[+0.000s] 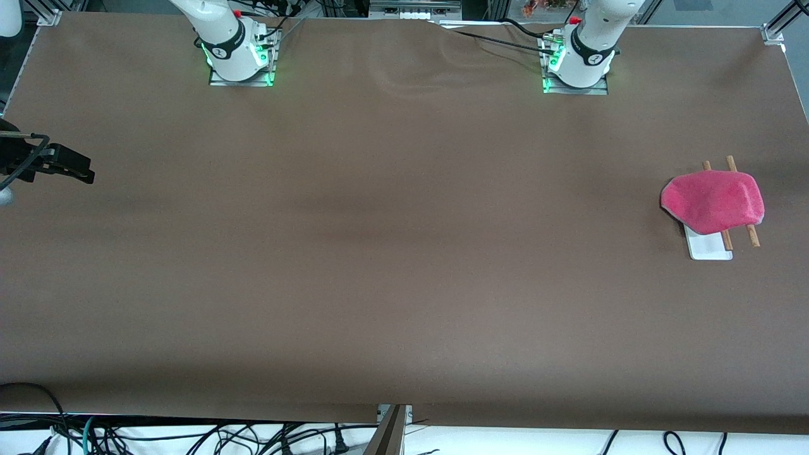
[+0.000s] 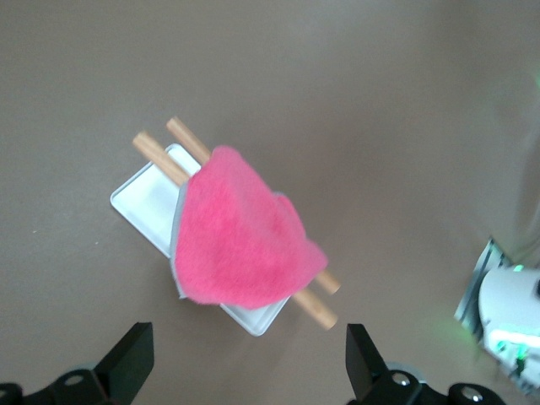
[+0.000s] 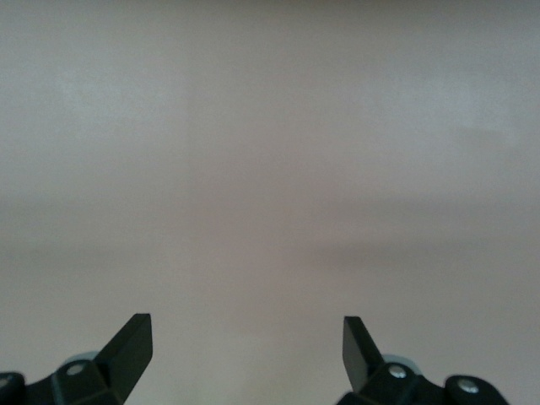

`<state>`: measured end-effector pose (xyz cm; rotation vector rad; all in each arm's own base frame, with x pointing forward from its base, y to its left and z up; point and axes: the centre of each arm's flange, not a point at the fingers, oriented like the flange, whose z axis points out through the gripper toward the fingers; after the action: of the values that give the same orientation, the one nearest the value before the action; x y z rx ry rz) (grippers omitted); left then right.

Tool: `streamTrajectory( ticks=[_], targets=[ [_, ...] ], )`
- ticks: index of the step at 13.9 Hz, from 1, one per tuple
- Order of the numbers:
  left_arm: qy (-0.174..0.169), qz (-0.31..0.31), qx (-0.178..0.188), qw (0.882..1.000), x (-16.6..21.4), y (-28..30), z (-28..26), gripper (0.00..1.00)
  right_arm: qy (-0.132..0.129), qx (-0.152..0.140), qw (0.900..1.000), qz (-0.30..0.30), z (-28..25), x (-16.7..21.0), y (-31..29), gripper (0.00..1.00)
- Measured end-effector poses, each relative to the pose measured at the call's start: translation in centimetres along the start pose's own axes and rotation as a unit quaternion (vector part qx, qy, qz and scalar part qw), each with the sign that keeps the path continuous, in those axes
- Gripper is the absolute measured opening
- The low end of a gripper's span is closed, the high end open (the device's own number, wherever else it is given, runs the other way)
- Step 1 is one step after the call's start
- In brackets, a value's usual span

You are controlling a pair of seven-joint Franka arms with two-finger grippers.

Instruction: Pass towel and hang on rack

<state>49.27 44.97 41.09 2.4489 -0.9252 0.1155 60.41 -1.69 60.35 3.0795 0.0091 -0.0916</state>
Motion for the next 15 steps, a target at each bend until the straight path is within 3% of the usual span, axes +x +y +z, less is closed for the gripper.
streamTrajectory(
  ticks=[4, 8, 11, 15],
  targets=[
    [-0.016, -0.085, 0.009, 0.996, 8.9, 5.2, -2.3, 1.00, 0.000, 0.000, 1.000, -0.001, 0.0, 0.0, -0.1, 1.00],
    [-0.027, -0.168, 0.016, 0.985, 14.6, 9.3, -3.0, 1.00, 0.001, 0.000, 1.000, -0.001, 0.0, 0.0, -0.1, 1.00],
    [-0.042, -0.252, 0.048, 0.966, 19.5, 14.6, -3.9, 1.00, 0.001, 0.000, 1.000, -0.002, 0.0, 0.0, -0.2, 1.00],
    [-0.068, -0.347, 0.110, 0.929, 26.9, 22.7, -2.2, 1.00, 0.001, 0.000, 1.000, -0.002, 0.0, 0.0, -0.2, 1.00]
  ],
)
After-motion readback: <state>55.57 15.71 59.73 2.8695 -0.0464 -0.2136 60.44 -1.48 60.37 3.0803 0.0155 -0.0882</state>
